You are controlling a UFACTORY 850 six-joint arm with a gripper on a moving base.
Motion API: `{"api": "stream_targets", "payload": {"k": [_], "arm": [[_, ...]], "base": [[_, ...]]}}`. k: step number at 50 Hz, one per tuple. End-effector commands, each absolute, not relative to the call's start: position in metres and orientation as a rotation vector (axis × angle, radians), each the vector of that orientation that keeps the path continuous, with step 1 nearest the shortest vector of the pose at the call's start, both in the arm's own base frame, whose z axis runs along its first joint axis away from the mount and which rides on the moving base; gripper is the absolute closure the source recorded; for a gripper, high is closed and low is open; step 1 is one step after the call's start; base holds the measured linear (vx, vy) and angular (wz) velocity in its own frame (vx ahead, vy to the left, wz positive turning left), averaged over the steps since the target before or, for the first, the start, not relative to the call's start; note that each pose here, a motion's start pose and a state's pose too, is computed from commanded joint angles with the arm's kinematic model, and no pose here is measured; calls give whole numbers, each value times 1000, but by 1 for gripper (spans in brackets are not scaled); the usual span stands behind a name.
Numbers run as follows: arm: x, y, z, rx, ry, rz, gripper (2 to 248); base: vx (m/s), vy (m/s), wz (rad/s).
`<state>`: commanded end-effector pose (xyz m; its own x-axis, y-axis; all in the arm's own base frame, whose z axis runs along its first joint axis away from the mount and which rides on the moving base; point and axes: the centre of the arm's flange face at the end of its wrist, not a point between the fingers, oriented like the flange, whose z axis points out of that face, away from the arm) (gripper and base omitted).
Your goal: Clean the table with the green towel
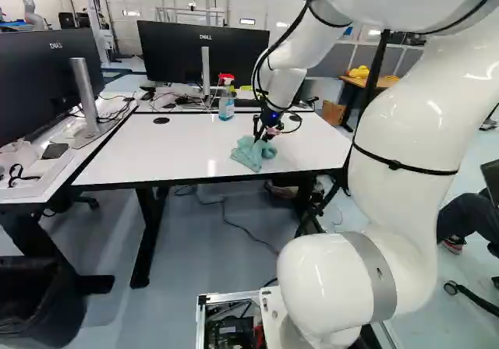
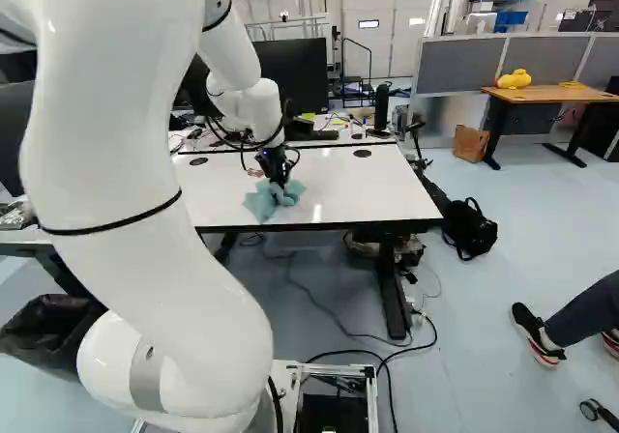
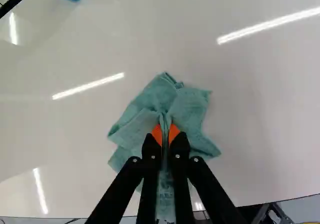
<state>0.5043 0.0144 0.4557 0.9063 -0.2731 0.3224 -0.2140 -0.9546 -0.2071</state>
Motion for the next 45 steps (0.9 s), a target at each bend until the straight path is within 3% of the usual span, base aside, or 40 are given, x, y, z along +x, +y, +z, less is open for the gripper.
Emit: {"api": "stream_targets", "payload": {"k": [18, 45], "arm": [[503, 45, 456, -2904, 283, -518, 215], [456, 64, 455, -2908, 214, -491, 215]], "base": [[0, 0, 0], [0, 0, 0]]}}
